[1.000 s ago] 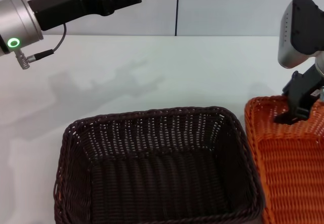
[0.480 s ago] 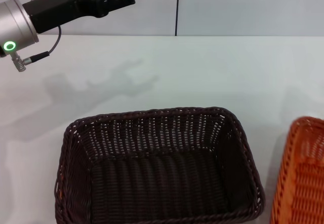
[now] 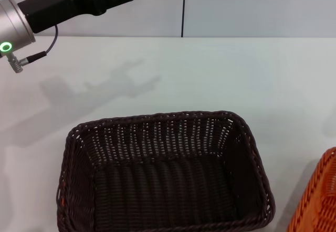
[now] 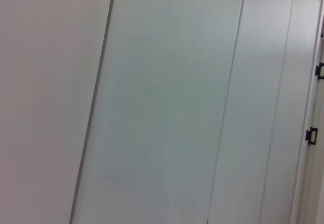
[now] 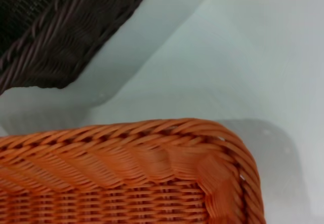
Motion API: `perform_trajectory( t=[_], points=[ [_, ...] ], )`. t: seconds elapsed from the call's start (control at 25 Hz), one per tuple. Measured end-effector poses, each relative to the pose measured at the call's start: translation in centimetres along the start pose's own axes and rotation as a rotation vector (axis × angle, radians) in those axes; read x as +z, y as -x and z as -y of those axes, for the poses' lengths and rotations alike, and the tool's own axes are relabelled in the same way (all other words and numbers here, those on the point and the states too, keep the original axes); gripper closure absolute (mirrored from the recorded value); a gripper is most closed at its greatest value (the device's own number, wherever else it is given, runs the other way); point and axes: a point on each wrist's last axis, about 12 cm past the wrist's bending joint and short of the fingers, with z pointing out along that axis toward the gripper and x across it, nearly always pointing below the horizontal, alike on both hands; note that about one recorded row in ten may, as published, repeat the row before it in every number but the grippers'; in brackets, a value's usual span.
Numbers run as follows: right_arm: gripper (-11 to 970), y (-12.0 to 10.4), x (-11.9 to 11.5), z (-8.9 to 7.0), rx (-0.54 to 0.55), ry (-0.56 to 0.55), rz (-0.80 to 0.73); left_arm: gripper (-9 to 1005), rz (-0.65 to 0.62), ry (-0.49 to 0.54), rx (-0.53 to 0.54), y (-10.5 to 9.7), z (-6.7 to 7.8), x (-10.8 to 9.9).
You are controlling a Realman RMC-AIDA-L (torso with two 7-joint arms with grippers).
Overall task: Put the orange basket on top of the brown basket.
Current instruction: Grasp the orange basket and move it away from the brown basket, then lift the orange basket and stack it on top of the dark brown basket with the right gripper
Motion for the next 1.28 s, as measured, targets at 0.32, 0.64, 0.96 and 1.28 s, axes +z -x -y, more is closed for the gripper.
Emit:
perform_trajectory(
  t=[0.32,0.64,0.96,1.28],
  points=[
    [808,-3.2,-1.1,0.5,0.082,0.067,0.216,154,0.012,0.016,0.005,0.1,-0.3,-0.2],
    [808,-7.7,-5.4,0.2,0.048,0.141,0.606,154,0.048,0.064,-0.002,0.5,-1.0,-1.3],
    [808,-10.4,-7.2,-0.5,0.005,0.199,0.86,154,0.057,0.079,-0.003,0.6,-1.3,-1.7],
    [807,-10.1,-4.8,-1.6,-0.032,0.29,1.194,154,0.055,0.083,-0.015,0.4,-1.3,-1.7]
  ],
)
